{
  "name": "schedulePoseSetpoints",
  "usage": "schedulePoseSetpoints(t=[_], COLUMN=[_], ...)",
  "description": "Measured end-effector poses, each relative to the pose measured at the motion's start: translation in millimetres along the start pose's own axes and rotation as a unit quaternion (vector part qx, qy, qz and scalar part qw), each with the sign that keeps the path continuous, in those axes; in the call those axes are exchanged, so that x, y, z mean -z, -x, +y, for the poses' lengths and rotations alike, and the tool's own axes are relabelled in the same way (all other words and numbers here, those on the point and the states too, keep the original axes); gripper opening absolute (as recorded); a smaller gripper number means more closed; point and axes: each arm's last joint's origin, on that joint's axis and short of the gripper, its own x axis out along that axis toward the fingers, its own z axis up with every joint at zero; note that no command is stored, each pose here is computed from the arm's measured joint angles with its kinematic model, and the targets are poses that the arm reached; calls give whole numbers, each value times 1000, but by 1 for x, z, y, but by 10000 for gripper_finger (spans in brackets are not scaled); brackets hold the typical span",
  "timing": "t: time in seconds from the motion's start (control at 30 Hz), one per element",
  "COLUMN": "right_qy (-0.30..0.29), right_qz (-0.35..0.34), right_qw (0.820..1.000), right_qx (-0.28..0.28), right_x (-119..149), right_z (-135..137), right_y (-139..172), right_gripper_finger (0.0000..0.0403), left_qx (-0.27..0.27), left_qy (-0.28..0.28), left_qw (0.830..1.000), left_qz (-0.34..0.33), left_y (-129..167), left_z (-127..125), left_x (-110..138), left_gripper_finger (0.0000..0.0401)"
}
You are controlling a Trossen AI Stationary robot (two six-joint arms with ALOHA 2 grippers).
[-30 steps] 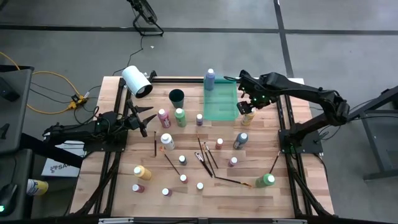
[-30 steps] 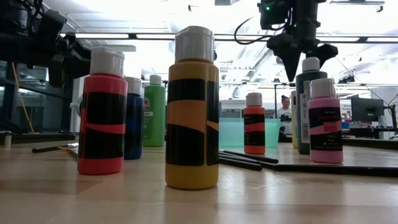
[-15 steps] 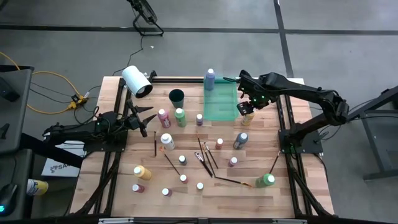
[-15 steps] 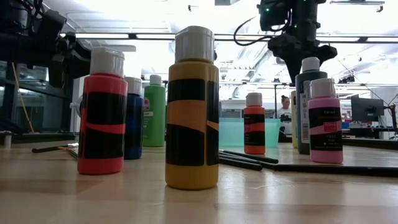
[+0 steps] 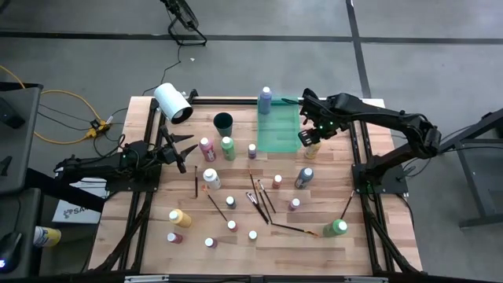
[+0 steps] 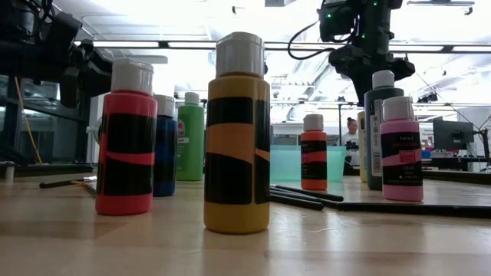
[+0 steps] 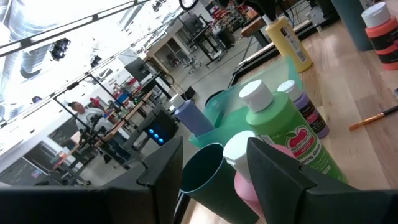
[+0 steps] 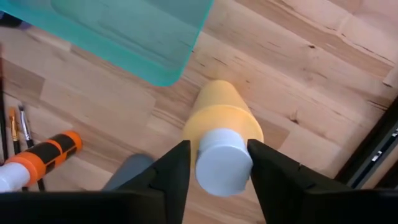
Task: Pick & Place Paint Supplies
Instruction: Put the top yellow big paint bottle into the green bin
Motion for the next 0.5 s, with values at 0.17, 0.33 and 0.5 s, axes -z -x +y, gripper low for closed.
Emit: schedulePoseSetpoints(t=[0.17, 0.33, 0.5], right_qy=[0, 0, 1], right_qz=[1, -6, -44], right_qw=[1000, 1000, 999], right_qx=[1, 1, 10], right_x=[0, 0, 2], right_z=[0, 0, -5], right_y=[0, 6, 46], right_gripper_finger=[115, 113, 113], left_qx=[0, 0, 0], left_qy=[0, 0, 0], left_qw=[1000, 1000, 1000], left_qz=[0, 0, 0], left_y=[0, 0, 0], left_z=[0, 0, 0], left_x=[0, 0, 0], left_gripper_finger=[173, 173, 173])
